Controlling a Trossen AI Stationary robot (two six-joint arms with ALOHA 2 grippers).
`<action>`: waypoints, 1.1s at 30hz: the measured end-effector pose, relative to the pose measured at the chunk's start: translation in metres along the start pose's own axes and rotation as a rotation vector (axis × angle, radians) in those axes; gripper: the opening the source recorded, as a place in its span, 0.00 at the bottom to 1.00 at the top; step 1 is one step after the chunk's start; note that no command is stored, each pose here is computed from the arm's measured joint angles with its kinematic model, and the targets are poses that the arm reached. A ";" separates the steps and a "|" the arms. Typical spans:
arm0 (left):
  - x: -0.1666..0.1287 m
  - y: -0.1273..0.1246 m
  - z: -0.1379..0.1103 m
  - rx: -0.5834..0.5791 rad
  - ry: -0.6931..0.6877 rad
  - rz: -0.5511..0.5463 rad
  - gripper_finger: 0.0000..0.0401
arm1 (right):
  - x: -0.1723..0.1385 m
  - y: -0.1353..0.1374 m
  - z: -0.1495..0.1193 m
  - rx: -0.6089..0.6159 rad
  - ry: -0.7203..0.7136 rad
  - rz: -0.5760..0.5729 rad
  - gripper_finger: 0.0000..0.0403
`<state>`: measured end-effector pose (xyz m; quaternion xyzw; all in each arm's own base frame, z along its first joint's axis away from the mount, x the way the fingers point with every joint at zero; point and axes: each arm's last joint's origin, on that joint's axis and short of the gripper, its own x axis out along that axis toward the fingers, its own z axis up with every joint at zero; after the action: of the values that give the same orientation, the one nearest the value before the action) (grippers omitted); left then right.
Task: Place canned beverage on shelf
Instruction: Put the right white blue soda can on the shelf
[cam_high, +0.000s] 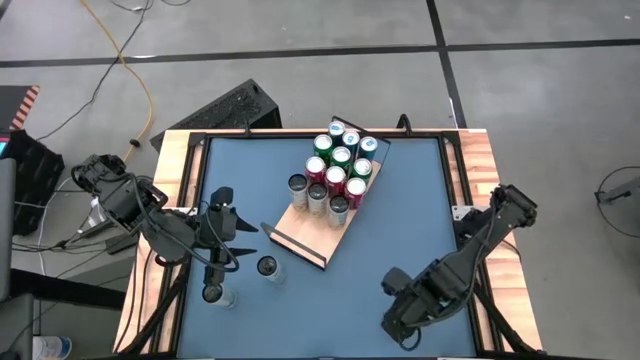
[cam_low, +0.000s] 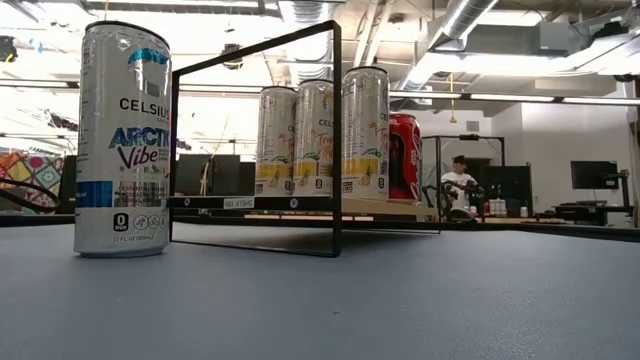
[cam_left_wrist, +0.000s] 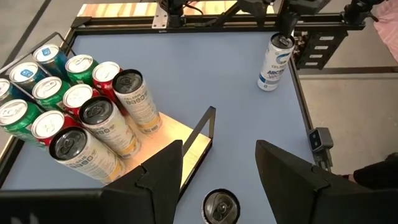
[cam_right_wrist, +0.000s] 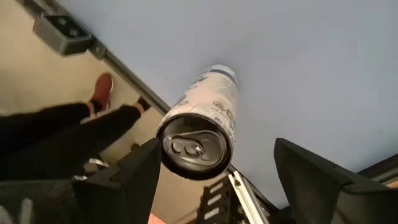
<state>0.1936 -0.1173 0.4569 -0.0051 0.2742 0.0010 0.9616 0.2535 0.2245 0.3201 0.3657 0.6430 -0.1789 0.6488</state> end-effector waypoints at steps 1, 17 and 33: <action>0.000 0.000 0.000 0.000 0.000 0.001 0.47 | 0.000 0.000 -0.002 0.015 -0.008 -0.005 0.74; 0.000 0.000 0.000 -0.007 -0.006 0.014 0.47 | 0.011 0.007 -0.016 0.076 -0.077 0.006 0.74; 0.000 0.001 0.000 -0.022 -0.004 0.014 0.47 | 0.042 0.019 -0.021 0.068 -0.066 -0.037 0.74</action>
<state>0.1935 -0.1168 0.4570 -0.0137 0.2722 0.0109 0.9621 0.2568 0.2622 0.2858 0.3693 0.6216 -0.2244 0.6533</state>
